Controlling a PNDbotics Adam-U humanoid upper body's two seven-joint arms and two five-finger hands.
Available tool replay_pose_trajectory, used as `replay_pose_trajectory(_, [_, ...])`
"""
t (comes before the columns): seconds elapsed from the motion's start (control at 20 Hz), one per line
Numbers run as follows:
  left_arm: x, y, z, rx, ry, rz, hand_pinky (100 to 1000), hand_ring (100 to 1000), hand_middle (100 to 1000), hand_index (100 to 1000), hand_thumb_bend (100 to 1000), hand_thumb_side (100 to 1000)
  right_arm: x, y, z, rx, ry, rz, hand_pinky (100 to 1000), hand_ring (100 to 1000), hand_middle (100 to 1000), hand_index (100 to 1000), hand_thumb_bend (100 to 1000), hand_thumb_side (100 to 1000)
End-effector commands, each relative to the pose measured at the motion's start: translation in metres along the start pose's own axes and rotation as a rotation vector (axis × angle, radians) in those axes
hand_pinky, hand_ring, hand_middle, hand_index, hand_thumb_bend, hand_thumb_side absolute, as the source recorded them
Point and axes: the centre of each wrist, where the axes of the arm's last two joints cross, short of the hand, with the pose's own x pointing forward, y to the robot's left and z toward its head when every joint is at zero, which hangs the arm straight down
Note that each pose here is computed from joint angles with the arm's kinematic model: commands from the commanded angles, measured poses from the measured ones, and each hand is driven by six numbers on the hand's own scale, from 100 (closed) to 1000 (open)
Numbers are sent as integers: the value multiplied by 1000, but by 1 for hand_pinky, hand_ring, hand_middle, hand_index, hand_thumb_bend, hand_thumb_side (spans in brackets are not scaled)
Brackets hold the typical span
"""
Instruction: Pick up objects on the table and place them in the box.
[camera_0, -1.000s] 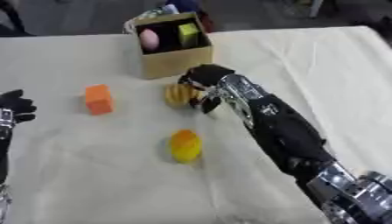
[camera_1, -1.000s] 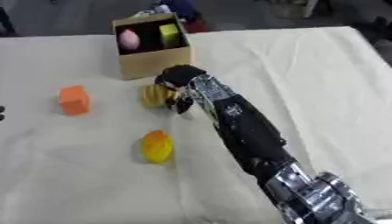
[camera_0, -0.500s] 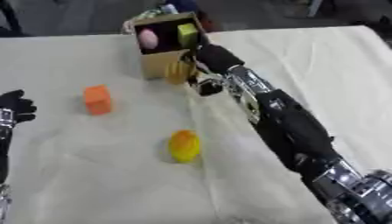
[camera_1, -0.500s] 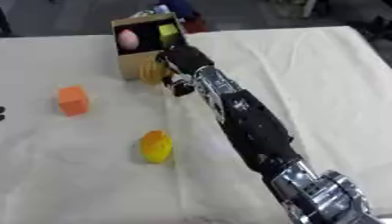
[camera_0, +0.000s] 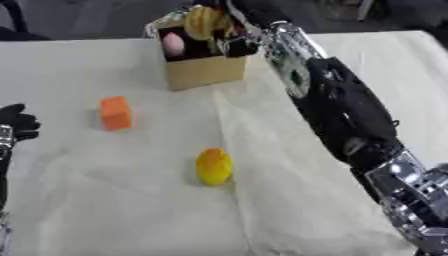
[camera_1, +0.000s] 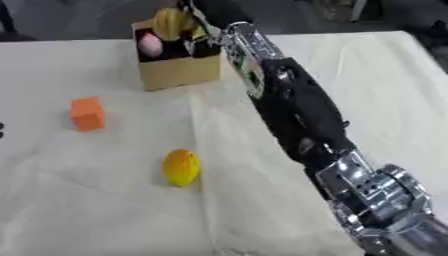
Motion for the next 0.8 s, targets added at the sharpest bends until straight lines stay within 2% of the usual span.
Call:
replay_pose_trajectory(0.05, [9, -1, -7, -19, -41, 2, 684, 657, 598, 779, 100, 821, -10, -10, -9, -61, 117, 17, 579, 497, 435, 367, 100, 100])
replay_pose_trajectory(0.15, [11, -3, -9, -30, -49, 6, 684, 657, 598, 779, 100, 821, -15, -6, -12, -78, 193, 24, 578, 498, 442, 396, 100, 100])
replay_pose_trajectory(0.25, [13, -4, -11, -39, -55, 10, 684, 657, 598, 779, 100, 820, -18, 0, -13, -86, 252, 27, 586, 510, 462, 476, 100, 100])
replay_pose_trajectory(0.35, [14, -5, -12, -44, -60, 12, 684, 657, 598, 779, 100, 819, -20, 8, -13, -78, 302, 21, 597, 529, 495, 569, 100, 100])
replay_pose_trajectory(0.6, [15, -5, -14, -48, -64, 14, 684, 657, 598, 779, 100, 819, -26, 21, -9, -6, 373, 8, 638, 612, 618, 866, 100, 100])
replay_pose_trajectory(0.75, [15, -5, -14, -47, -63, 13, 684, 658, 598, 779, 100, 819, -30, 21, -9, 3, 406, 17, 654, 648, 670, 963, 100, 305])
replay_pose_trajectory(0.8, [15, -5, -14, -47, -63, 12, 684, 658, 598, 779, 100, 820, -31, 20, -8, 3, 416, 18, 659, 658, 681, 975, 100, 343])
